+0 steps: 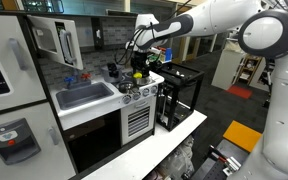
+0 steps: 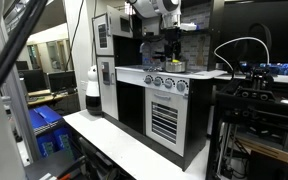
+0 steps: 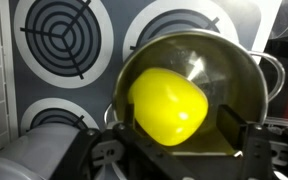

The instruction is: Remove the yellow object from the silver pot and put it on the right cupboard

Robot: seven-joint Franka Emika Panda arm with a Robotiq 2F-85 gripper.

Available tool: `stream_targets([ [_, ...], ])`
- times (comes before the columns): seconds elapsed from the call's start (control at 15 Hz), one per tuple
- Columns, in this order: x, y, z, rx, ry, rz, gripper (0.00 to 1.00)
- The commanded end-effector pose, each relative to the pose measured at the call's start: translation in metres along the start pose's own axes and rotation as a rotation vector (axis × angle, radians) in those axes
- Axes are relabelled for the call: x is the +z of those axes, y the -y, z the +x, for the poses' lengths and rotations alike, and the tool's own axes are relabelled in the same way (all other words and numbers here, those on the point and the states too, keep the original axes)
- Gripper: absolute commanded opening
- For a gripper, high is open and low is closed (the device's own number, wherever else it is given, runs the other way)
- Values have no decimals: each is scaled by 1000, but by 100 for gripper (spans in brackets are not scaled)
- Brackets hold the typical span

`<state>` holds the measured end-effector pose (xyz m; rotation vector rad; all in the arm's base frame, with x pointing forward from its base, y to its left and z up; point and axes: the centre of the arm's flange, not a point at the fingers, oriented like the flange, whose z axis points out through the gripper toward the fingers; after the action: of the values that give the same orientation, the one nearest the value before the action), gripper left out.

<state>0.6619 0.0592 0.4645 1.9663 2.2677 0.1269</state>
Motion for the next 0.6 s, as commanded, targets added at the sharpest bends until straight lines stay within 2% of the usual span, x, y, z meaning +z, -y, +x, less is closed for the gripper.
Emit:
stream_targets([
  [0.0,14,9,-2,-6,-22,-4,84],
  [0.33,19,12,-1,-8,-23,9,84],
  [0.4,18,12,-2,-7,-22,9,80],
  [0.47,18,12,-2,-6,-22,9,66],
  [0.53,18,12,-2,-6,-20,9,56],
])
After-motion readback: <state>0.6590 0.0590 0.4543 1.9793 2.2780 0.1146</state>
